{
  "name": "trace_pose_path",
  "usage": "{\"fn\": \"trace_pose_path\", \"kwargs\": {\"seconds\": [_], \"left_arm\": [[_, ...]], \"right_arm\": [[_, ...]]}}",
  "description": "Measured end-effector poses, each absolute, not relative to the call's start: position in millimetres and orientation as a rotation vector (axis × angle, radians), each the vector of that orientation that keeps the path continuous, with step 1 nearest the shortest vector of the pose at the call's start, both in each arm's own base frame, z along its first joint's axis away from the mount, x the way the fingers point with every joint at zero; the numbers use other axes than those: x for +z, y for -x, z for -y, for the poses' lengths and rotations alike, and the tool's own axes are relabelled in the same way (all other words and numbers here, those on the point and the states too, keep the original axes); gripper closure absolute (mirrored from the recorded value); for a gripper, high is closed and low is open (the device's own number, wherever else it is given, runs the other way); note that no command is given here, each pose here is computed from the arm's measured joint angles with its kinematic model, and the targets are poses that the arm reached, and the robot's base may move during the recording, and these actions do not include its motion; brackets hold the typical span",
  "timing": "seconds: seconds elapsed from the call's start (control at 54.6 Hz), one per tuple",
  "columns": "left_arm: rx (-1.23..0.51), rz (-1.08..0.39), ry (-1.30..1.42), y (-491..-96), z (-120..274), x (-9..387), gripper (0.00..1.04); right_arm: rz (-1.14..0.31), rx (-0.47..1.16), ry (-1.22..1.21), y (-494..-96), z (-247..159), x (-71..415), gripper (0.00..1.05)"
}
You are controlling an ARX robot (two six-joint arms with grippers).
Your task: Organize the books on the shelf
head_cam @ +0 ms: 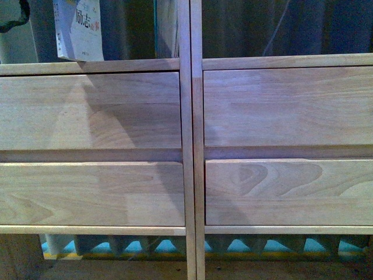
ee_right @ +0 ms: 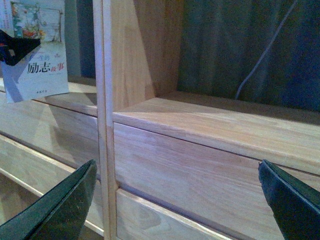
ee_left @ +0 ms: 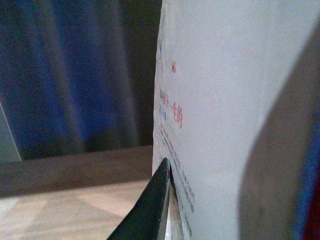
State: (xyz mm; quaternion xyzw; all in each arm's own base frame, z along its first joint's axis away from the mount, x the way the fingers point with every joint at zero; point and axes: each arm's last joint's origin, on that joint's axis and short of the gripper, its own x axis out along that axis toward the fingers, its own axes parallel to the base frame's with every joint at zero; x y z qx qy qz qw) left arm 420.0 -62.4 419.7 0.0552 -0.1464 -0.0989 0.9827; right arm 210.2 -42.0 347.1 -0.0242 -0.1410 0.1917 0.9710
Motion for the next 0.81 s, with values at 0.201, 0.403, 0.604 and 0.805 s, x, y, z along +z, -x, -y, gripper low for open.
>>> {"fn": "trace_pose_path", "kwargs": {"seconds": [0.201, 0.403, 0.604, 0.805], "left_arm": [[-0.188, 0.311, -0.179, -450, 66, 426, 0.88], [-0.187, 0.340, -0.229, -477, 73, 427, 0.88], [-0.201, 0.382, -0.257, -499, 85, 417, 0.88], [-0.212, 0.446, -0.264, -514, 105, 410, 0.88]], "right_arm": [[0.285, 0.387, 0.050, -210, 42, 347, 0.07], [0.285, 0.387, 0.053, -210, 42, 347, 0.07], [0.286, 0.386, 0.055, -210, 42, 347, 0.07], [0.286, 0.387, 0.056, -210, 42, 347, 0.07]]}}
